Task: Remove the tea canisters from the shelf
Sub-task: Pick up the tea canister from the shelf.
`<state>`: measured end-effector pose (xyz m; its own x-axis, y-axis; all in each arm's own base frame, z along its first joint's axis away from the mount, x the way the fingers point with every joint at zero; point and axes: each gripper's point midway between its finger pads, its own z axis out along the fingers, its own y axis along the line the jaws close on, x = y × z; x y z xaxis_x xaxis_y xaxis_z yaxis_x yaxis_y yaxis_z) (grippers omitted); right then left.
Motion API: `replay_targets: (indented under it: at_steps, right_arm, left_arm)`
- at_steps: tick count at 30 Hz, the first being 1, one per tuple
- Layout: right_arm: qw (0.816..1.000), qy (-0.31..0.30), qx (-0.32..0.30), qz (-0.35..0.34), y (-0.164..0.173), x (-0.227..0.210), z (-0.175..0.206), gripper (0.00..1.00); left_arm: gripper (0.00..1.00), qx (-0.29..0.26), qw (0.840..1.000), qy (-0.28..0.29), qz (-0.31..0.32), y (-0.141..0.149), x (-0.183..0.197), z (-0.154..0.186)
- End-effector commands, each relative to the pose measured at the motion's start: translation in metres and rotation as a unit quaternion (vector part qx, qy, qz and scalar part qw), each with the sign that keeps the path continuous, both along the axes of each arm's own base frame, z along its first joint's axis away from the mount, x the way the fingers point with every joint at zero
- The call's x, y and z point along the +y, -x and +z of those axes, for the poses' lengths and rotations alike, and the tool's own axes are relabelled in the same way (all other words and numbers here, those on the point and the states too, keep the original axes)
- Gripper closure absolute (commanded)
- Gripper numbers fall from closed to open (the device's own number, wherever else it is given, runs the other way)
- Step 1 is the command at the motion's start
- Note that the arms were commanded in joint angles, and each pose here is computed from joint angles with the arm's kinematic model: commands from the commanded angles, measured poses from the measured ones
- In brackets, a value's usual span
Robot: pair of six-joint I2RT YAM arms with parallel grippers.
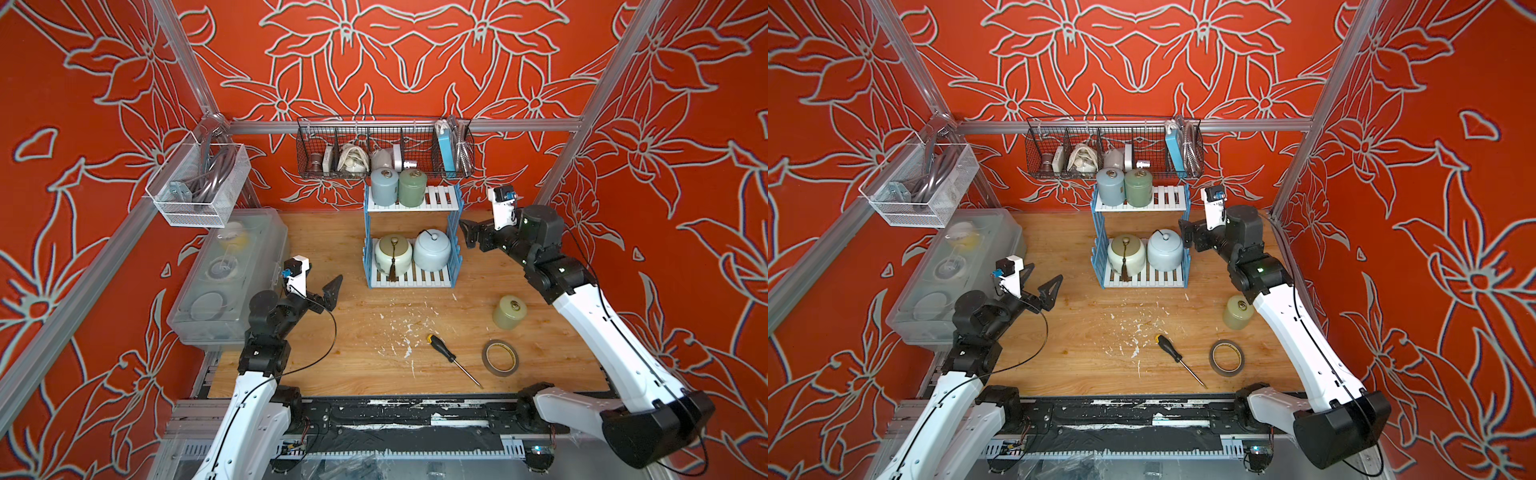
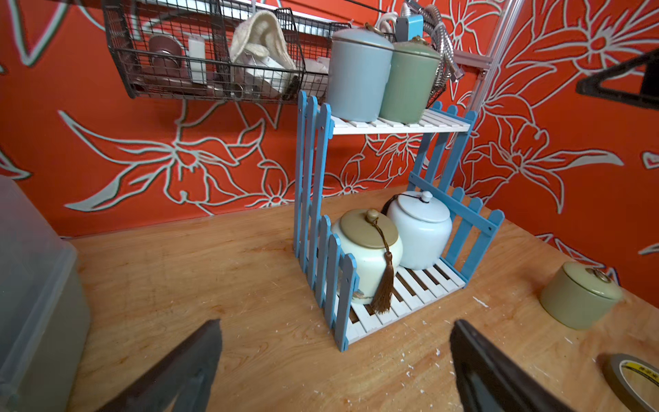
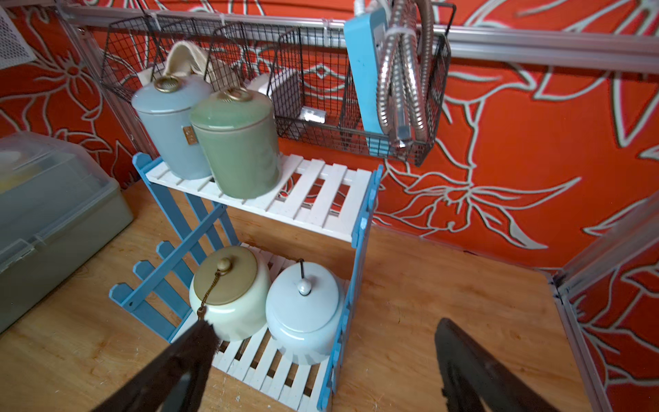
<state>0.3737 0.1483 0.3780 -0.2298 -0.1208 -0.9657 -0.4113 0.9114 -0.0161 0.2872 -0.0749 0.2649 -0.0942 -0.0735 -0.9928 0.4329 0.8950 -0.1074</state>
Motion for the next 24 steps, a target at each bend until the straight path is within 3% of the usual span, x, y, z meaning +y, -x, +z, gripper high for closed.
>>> replay_targets:
  at_steps: [1, 7, 14, 24]
  right_arm:
    - [0.998, 0.015, -0.004, 0.054, -0.002, 0.021, 0.005, 0.01]
    - [0.996, -0.014, -0.022, 0.081, -0.025, 0.046, 0.014, 0.01]
    - [0.991, -0.011, -0.011, 0.131, -0.049, 0.087, 0.015, 0.01]
    - [0.987, -0.020, 0.017, 0.156, -0.089, 0.123, 0.005, 0.01]
  left_arm:
    - [0.01, -0.086, 0.995, -0.019, -0.053, 0.010, -0.017, 0.029]
    - [0.01, -0.078, 0.988, -0.020, -0.131, 0.027, -0.039, 0.019]
    - [0.01, -0.080, 0.993, -0.051, -0.065, 0.013, -0.020, 0.010]
    - [0.01, -0.079, 0.993, -0.059, -0.058, 0.012, -0.018, 0.008]
